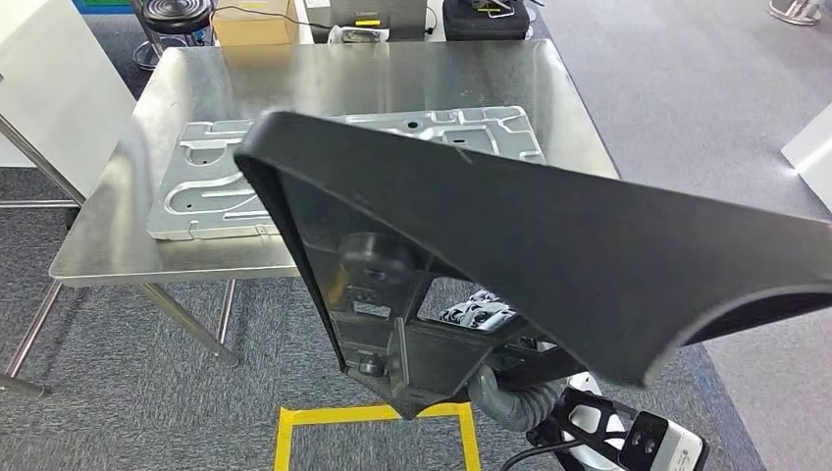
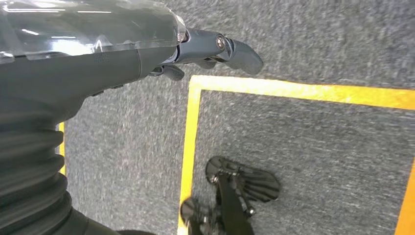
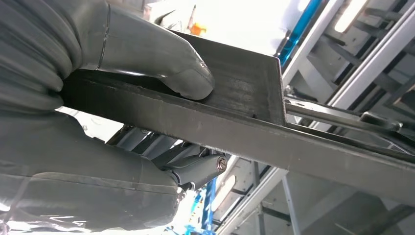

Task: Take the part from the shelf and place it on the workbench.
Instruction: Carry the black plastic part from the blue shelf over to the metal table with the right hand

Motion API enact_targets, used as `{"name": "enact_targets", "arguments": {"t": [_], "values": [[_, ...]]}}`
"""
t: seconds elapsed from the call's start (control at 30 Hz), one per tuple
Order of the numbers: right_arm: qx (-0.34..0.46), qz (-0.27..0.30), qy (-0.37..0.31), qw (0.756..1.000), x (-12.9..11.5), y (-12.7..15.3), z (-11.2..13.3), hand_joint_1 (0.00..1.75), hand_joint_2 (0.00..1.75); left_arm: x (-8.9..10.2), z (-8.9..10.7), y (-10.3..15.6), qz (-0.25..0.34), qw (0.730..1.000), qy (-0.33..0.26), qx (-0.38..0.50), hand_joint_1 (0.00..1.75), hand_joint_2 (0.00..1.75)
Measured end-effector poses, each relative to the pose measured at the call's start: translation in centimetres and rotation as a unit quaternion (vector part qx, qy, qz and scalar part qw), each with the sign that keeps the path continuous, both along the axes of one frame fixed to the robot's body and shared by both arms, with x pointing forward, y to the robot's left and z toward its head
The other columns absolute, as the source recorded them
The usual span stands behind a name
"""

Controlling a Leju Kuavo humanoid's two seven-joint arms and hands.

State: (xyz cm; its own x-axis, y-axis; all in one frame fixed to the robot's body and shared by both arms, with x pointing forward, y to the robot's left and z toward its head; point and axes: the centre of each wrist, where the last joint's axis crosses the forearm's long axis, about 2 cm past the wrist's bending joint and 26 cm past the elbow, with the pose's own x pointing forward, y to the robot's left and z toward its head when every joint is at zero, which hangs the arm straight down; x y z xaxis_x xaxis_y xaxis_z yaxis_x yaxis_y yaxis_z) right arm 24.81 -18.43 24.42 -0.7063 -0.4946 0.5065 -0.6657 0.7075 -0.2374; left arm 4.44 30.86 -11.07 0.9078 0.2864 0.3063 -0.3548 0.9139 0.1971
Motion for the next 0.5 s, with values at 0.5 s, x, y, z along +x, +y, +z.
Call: {"name": "enact_targets", "arguments": {"t": [0.5], "values": [[0.005,0.007,-0.005,1.000,0.40,0.68,0.66,1.75,1.75,0.50,0.06,-0.06,0.001,1.000,-0.008,0.000,0.00,1.75]]}}
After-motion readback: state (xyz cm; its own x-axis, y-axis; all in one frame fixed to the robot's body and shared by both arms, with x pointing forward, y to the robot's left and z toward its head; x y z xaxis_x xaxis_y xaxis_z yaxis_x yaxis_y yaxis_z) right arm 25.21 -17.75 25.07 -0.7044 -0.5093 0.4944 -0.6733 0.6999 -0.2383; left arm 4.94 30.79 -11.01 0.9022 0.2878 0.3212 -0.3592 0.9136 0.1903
